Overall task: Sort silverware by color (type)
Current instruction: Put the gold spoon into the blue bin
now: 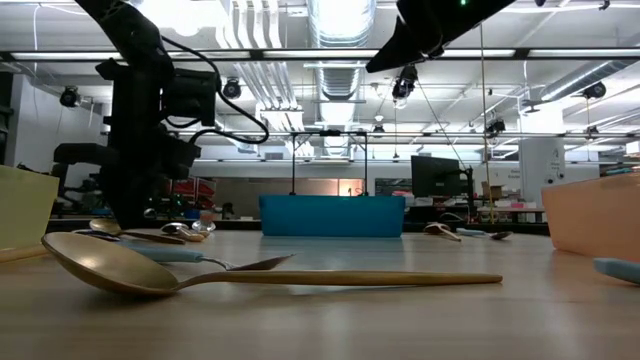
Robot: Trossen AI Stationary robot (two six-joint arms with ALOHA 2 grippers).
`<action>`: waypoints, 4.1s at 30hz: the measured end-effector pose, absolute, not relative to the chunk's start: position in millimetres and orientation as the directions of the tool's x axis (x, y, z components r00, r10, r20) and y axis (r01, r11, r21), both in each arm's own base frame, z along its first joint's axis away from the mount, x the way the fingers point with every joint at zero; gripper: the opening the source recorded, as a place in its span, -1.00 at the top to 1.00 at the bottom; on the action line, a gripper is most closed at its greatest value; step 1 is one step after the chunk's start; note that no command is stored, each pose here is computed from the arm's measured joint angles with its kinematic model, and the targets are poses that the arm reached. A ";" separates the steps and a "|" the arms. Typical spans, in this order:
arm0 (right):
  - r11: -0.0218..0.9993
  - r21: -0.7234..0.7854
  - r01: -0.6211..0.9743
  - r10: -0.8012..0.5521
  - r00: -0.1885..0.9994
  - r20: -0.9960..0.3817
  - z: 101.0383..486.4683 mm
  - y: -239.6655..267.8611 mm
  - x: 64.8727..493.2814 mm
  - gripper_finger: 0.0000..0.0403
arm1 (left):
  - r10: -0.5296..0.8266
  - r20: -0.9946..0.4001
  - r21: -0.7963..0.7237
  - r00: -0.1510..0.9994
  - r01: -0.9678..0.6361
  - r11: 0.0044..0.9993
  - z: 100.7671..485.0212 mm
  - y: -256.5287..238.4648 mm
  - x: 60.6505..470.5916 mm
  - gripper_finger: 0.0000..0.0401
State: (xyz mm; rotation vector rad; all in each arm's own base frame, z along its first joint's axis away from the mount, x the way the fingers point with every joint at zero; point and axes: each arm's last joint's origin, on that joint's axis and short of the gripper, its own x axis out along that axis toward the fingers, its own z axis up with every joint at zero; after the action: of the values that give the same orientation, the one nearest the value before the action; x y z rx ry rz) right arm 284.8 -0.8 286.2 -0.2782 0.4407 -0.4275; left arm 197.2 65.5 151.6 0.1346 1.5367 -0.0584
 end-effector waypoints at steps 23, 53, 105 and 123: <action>0.874 -0.344 0.343 -0.460 0.810 -0.362 284.5 -2.8 284.2 0.72 | 0.065 -0.994 0.078 0.092 0.138 0.987 152.0 67.3 202.8 0.29; 0.874 -0.346 0.341 -0.461 0.809 -0.366 284.0 -2.8 284.0 0.72 | 0.006 -1.000 0.007 0.008 0.147 0.989 131.1 68.4 210.0 0.35; 0.877 -0.332 0.347 -0.470 0.764 -0.442 284.8 -3.7 267.4 0.72 | 0.095 -0.952 0.152 0.291 0.180 0.972 246.2 68.8 260.7 1.00; 0.882 -0.273 0.385 -0.463 0.816 -0.346 290.8 -5.5 228.1 0.72 | 0.252 -0.823 0.446 0.510 0.304 0.842 305.6 116.5 329.2 1.00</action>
State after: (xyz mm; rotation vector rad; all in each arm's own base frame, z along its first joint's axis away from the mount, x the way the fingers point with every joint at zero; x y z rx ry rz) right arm 228.1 -5.5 290.8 -0.1946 0.4171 -0.4550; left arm 329.2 116.5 305.6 0.5971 1.0526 -0.0335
